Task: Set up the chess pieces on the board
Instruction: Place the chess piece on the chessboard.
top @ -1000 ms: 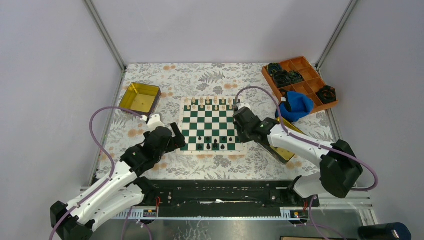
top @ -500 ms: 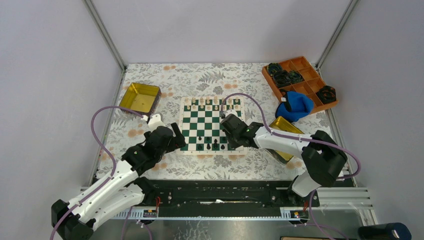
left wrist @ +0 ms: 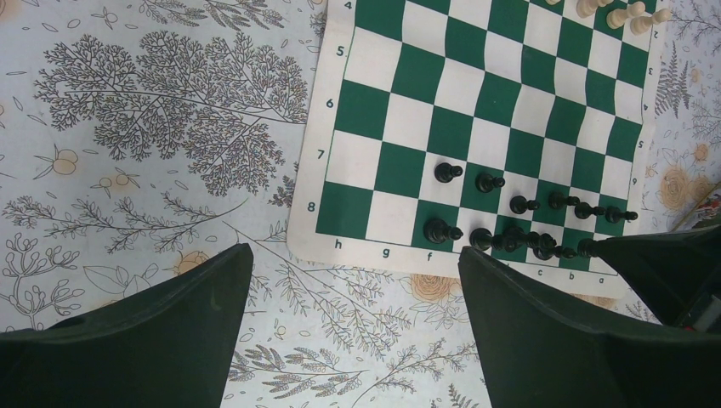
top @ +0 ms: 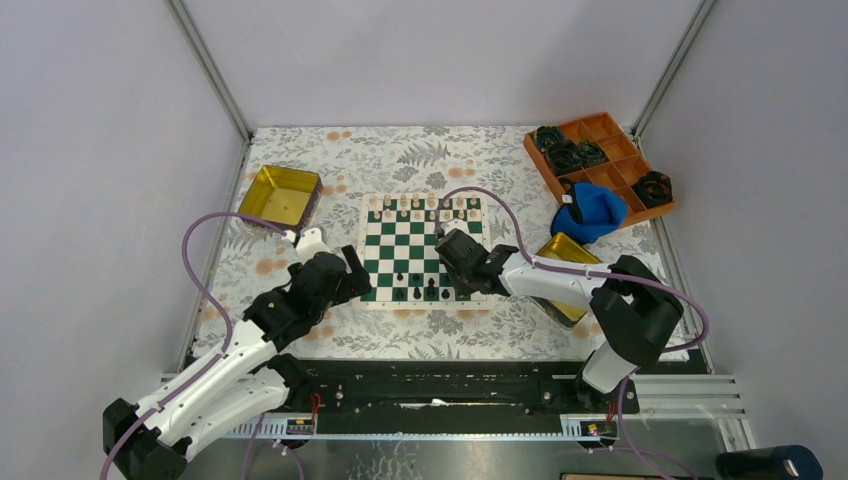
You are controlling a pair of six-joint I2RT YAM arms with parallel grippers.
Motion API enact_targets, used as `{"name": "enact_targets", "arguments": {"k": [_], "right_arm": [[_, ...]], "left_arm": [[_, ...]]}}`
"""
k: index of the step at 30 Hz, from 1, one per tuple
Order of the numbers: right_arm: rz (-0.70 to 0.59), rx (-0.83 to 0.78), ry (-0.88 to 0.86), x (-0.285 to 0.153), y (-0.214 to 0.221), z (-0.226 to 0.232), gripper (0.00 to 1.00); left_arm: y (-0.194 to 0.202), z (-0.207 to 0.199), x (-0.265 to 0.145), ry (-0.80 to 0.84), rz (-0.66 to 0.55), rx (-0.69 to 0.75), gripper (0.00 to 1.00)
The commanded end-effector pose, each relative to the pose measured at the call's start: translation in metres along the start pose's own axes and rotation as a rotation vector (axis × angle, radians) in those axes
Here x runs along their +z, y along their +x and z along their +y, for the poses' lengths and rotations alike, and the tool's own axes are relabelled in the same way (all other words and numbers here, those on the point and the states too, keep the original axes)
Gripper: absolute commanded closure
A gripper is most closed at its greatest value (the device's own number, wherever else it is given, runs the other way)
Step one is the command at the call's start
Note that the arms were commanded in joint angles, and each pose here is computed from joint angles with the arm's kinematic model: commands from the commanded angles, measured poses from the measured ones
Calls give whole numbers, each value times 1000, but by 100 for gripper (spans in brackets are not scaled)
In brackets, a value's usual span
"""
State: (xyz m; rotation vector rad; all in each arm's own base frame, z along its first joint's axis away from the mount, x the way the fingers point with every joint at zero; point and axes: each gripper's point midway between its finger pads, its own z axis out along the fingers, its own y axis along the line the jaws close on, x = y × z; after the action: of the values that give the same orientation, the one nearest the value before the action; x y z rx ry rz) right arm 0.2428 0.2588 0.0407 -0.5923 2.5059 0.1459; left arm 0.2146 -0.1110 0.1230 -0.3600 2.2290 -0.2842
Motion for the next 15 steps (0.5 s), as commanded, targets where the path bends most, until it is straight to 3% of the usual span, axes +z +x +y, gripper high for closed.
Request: {"name": "enact_targets", "arguments": {"k": [1, 15], "right_arm": [[-53, -11, 16, 2, -16, 3, 100], [-38, -22, 33, 7, -10, 0, 100]], "left_arm": [[-7, 0, 3, -5, -35, -29, 1], [-6, 1, 4, -11, -31, -29, 1]]}}
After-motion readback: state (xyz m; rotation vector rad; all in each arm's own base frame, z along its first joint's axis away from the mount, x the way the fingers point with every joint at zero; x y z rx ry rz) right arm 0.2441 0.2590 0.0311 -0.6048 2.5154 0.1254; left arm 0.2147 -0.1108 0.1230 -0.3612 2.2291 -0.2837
